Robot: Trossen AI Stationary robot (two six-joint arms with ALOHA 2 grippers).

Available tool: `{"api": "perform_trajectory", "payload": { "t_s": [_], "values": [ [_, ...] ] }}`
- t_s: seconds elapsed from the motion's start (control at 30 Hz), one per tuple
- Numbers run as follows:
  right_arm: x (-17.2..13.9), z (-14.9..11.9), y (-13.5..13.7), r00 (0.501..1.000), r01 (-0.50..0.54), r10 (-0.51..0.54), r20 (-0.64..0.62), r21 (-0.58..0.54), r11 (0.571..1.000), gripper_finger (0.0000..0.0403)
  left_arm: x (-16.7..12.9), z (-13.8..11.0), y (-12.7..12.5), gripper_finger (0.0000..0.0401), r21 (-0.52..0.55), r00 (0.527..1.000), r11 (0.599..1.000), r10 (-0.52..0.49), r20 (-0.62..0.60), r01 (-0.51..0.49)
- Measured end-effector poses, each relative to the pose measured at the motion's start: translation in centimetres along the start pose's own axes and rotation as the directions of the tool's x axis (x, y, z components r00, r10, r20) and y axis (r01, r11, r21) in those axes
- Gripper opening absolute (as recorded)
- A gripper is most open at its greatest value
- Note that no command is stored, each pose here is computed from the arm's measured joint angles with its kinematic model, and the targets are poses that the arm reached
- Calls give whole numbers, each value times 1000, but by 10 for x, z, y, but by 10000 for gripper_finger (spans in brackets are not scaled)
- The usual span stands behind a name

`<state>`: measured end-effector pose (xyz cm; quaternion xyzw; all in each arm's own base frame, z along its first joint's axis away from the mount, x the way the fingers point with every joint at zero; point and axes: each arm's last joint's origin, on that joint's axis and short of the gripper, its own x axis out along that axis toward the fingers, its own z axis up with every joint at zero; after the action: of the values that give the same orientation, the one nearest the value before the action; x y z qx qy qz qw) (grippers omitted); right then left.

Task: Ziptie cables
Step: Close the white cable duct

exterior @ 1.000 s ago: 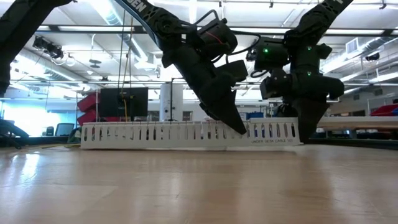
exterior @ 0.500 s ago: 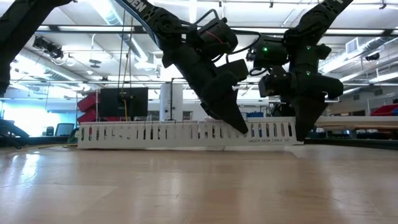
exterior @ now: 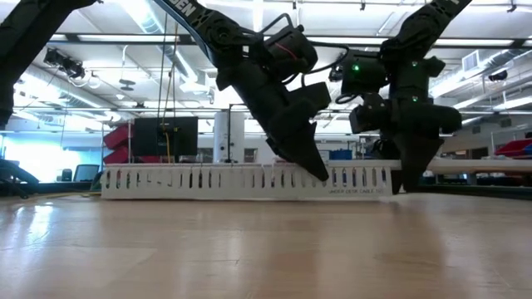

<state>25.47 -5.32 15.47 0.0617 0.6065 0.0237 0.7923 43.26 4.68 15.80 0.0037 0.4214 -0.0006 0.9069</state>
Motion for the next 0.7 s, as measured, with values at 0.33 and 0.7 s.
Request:
{"api": "perform_trajectory", "payload": {
  "t_s": [0.33,0.7],
  "values": [
    [1,-6,10,996,18,-22,-87,-47,999,272,0,-5,0,255,-3,999,1000,-3,-51,3],
    [0,-13,4,989,31,-28,-146,21,999,265,-1,-5,0,255,0,998,1000,1,-60,-1]
  ]
}}
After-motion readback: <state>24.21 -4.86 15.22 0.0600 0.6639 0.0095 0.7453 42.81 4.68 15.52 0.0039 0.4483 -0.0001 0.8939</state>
